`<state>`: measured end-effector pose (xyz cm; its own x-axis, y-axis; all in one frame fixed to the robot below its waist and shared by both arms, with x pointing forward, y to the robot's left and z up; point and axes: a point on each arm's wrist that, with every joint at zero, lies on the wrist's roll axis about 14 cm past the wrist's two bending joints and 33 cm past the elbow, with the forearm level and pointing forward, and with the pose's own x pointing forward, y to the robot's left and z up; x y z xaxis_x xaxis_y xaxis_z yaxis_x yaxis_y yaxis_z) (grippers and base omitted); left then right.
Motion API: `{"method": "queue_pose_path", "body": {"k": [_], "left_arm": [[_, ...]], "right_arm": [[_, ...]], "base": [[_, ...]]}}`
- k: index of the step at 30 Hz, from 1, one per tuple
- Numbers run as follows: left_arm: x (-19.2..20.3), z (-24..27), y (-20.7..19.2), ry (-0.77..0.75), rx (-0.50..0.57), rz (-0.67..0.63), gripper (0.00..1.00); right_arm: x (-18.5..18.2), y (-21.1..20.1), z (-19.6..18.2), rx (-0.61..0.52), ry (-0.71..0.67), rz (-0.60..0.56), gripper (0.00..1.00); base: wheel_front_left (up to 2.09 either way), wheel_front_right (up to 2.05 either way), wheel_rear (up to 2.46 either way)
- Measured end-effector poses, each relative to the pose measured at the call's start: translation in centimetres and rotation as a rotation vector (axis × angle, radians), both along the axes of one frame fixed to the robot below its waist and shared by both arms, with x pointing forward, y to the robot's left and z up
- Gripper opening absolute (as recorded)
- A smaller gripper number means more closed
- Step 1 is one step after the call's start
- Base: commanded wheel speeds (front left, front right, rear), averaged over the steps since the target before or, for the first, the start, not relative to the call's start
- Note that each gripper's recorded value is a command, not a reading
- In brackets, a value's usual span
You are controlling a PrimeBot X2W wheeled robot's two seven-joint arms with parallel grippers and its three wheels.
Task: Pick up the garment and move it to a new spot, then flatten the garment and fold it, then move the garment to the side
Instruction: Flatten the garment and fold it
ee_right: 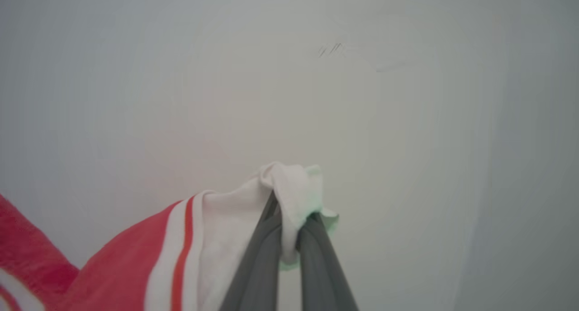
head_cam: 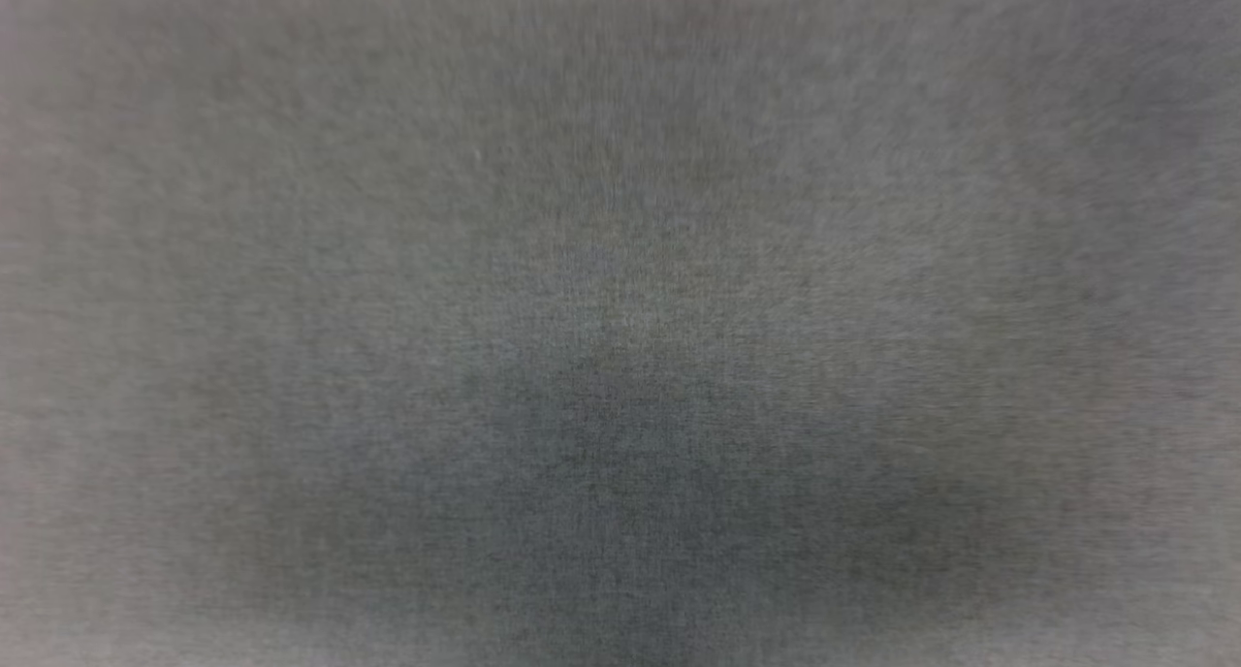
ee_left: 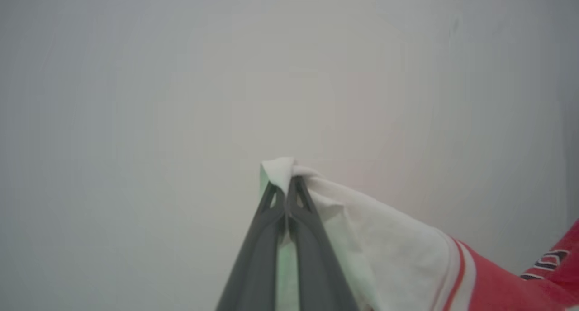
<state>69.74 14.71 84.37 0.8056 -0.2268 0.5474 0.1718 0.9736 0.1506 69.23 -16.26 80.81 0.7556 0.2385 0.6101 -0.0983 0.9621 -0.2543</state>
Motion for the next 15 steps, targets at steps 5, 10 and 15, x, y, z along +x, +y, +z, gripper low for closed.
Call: {"method": "queue_pose_path", "body": {"k": [5, 10, 15], "left_arm": [[5.2, -9.5, -0.4, 0.120, -0.039, -0.019, 0.00], [8.5, -20.6, 0.4, 0.299, -0.065, -0.006, 0.00], [8.7, -29.5, 1.6, 0.472, -0.052, 0.025, 0.00]], "right_arm": [[4.6, 0.4, -9.3, -0.035, 0.118, -0.018, 0.00], [7.8, 1.8, -21.1, -0.004, 0.322, 0.015, 0.00], [8.3, 4.1, -29.2, 0.041, 0.481, 0.078, 0.00]], "base": [[0.00, 0.00, 0.00], [0.00, 0.00, 0.00], [0.00, 0.00, 0.00]]}}
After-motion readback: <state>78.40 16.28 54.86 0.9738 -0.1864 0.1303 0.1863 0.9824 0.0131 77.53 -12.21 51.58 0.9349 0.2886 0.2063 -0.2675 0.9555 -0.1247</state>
